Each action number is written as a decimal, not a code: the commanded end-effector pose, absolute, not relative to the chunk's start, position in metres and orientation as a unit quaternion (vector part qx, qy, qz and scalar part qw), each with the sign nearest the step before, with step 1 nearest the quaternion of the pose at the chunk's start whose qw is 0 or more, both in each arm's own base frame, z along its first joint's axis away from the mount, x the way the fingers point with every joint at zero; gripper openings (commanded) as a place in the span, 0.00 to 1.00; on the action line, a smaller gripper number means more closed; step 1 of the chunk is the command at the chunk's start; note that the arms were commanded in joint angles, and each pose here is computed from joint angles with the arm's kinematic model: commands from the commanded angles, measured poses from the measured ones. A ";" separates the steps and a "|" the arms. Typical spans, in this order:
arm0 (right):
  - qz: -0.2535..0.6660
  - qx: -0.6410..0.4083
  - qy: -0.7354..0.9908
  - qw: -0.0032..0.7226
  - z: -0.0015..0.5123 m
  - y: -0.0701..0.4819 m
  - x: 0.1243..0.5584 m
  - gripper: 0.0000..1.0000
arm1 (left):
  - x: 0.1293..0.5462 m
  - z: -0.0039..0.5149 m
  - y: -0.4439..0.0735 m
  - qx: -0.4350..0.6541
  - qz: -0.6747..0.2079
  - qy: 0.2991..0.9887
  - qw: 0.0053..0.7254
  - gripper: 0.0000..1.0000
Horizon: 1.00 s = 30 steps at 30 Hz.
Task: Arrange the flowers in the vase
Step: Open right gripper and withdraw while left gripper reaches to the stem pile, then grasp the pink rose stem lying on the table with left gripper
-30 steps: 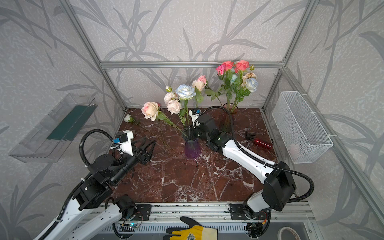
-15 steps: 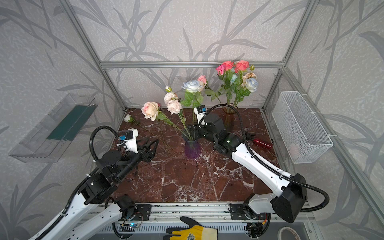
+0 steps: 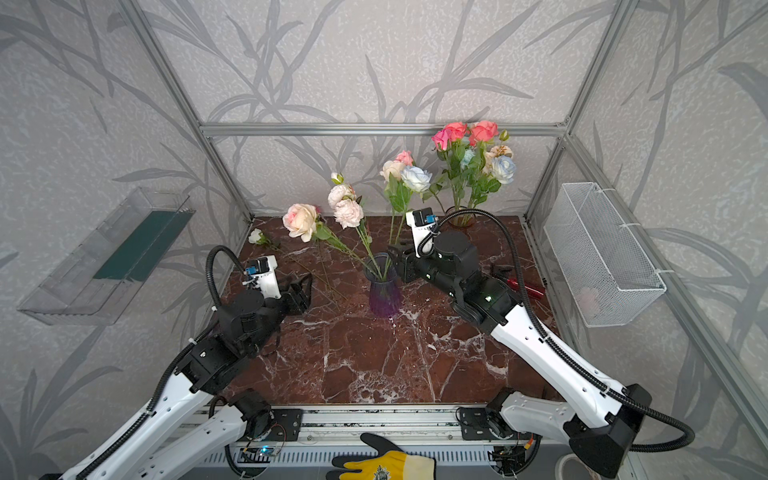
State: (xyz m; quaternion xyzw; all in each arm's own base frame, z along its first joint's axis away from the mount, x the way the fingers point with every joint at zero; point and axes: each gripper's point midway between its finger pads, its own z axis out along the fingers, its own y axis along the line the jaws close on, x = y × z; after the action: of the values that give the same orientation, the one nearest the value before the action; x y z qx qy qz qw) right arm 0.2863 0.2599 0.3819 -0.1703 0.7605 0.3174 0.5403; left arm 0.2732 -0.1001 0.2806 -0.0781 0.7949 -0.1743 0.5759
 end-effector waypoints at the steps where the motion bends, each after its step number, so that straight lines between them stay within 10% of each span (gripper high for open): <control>1: 0.312 -0.169 0.760 0.544 0.380 0.246 0.272 0.43 | 0.285 0.249 -0.081 -0.149 -0.175 0.822 0.521 0.62; 30: 0.289 -0.102 0.805 0.508 0.298 0.184 0.255 0.44 | 0.482 0.039 -0.059 -0.163 -0.040 0.972 0.163 0.48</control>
State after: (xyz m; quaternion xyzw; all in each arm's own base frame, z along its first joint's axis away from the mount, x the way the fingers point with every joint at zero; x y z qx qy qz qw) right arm 0.2568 0.1828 0.2998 -0.1068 0.8070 0.2722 0.5132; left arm 0.4873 -0.0602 0.0386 -0.1847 0.9632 -0.0567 0.1867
